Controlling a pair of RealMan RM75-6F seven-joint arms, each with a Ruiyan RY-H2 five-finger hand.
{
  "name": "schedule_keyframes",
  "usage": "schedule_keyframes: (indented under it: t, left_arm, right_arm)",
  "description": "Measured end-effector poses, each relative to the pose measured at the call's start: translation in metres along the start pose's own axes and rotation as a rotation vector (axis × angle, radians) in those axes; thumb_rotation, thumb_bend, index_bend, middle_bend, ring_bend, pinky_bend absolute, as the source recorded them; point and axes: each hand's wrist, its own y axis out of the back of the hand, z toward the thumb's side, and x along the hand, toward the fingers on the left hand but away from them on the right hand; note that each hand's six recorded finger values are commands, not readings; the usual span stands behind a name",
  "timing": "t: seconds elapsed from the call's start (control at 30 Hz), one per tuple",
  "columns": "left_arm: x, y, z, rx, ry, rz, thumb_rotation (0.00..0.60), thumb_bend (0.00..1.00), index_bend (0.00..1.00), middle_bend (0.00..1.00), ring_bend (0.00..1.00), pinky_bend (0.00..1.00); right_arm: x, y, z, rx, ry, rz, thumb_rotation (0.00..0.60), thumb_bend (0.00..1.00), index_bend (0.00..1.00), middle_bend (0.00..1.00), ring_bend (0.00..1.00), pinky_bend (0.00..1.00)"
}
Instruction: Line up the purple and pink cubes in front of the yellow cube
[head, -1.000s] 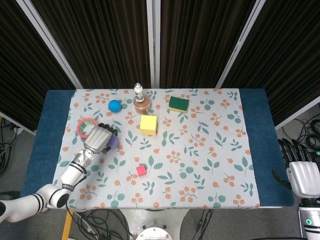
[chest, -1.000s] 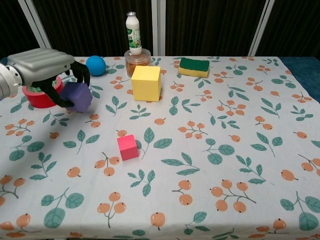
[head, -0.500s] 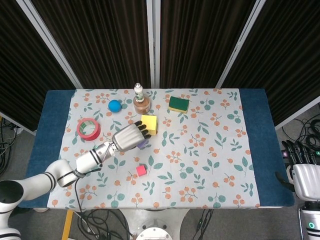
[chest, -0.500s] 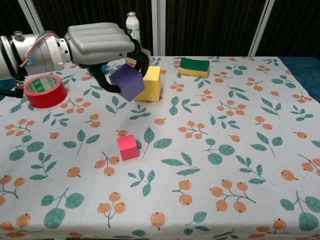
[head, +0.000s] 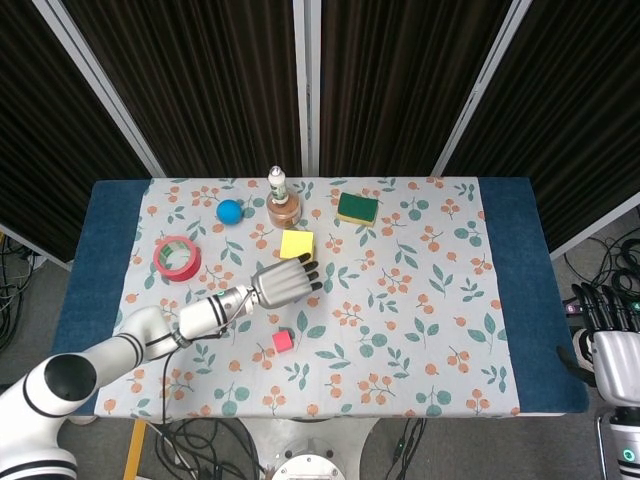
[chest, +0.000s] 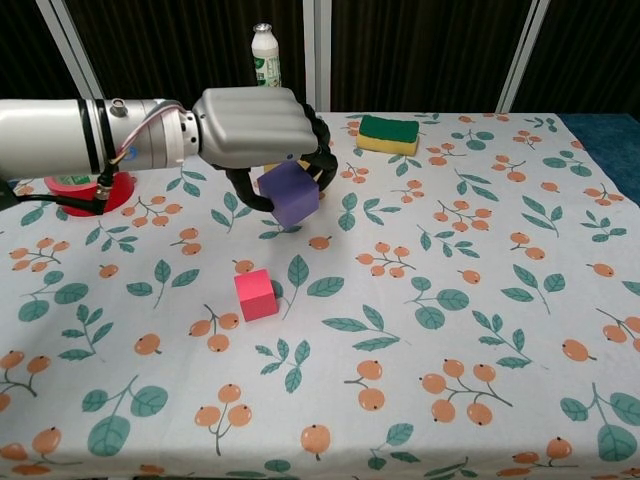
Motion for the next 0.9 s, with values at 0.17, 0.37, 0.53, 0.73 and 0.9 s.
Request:
schedule_keyframes:
  t: [0.17,0.37,0.53,0.73,0.9]
  left_arm:
    - [0.01,-0.001,0.001,0.006,-0.002,-0.006,0.6,0.27,0.45,0.52,0.28,0.3]
    - [0.018,-0.009,0.005,0.046,-0.016,-0.044,0.6,0.27,0.42,0.49,0.27,0.29]
    - [0.021,-0.012,0.006,0.057,-0.009,-0.052,0.6,0.26,0.37,0.43,0.24,0.29]
    - [0.018,-0.012,0.007,0.052,0.0,-0.038,0.6,0.24,0.26,0.32,0.21,0.28]
    - [0.014,-0.003,0.005,0.009,0.023,0.016,0.6,0.21,0.24,0.26,0.2,0.29]
  right_arm:
    - [0.001,0.0,-0.001,-0.002,-0.001,0.001,0.6,0.16,0.03,0.07,0.0,0.1]
    - [0.002,0.0,-0.003,-0.005,-0.007,-0.001,0.6,0.16,0.03,0.07,0.0,0.1]
    - [0.004,0.0,-0.004,-0.006,-0.01,-0.003,0.6,0.16,0.03,0.07,0.0,0.1]
    - [0.005,0.001,-0.004,-0.008,-0.007,-0.005,0.6,0.17,0.03,0.07,0.0,0.1]
    - [0.006,0.002,-0.003,-0.01,-0.001,-0.01,0.6,0.2,0.03,0.07,0.0,0.1]
